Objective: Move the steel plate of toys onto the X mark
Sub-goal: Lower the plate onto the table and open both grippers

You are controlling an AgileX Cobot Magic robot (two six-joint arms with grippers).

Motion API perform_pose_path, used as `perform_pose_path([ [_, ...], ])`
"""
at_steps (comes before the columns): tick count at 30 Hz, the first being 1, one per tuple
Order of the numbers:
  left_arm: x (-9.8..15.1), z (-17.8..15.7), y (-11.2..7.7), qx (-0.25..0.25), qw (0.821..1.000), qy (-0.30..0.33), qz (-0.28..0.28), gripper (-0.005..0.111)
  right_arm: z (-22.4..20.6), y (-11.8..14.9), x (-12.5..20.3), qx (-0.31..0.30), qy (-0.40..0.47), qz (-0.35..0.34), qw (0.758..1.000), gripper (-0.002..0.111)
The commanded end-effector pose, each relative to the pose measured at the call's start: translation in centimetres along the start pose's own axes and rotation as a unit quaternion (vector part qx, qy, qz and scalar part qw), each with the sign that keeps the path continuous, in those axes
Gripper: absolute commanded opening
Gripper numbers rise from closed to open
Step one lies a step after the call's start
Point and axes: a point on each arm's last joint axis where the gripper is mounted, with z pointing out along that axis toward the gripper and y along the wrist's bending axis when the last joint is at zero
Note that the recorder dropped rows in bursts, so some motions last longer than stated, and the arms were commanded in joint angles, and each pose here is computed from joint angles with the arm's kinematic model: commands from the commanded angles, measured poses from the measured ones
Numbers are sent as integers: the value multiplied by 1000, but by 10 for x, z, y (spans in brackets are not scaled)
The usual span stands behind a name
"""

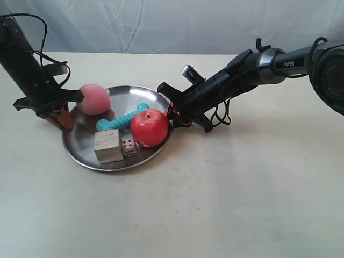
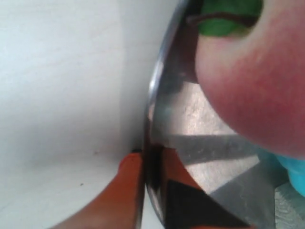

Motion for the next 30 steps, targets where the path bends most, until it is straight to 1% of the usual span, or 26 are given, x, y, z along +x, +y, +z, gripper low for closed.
perform_pose_path([
  [1,3,-8,-41,87,996,6,6,0,13,-4,10,17,33,9,999,34],
  [3,4,-12,-39,66,998,8,6,0,13,-6,11,28,39,7,999,34],
  [8,7,-16,-34,32,999,13,-2,0,11,-10,11,41,44,14,998,34],
  [11,9,-16,-26,-13,1000,25,-7,0,5,-16,10,54,50,6,997,34],
  [14,10,-17,-21,-35,999,30,-7,0,1,-21,9,66,58,1,996,34],
  [15,10,-17,-21,-37,999,30,-7,0,-1,-23,8,72,59,-3,996,35],
  [17,10,-17,-19,-42,999,32,-5,0,-4,-26,9,81,65,-5,995,43],
  [18,11,-17,-17,-54,998,34,-2,1,-5,-28,9,93,69,-8,993,47],
  [19,11,-18,-14,-59,998,35,-6,4,-6,-30,9,101,71,-11,992,48],
  [21,11,-20,-9,-61,997,33,-14,15,-7,-32,10,119,74,-15,990,48],
  [24,11,-21,-8,-49,998,29,-23,39,-12,-32,6,120,64,-13,991,48],
  [25,11,-21,-8,-49,998,29,-23,44,-15,-33,5,122,61,-15,991,48],
  [27,11,-21,-8,-49,998,29,-23,50,-23,-31,2,120,52,-15,991,48],
  [30,12,-22,-6,-59,998,30,-20,52,-39,-29,-4,122,29,-16,992,47],
])
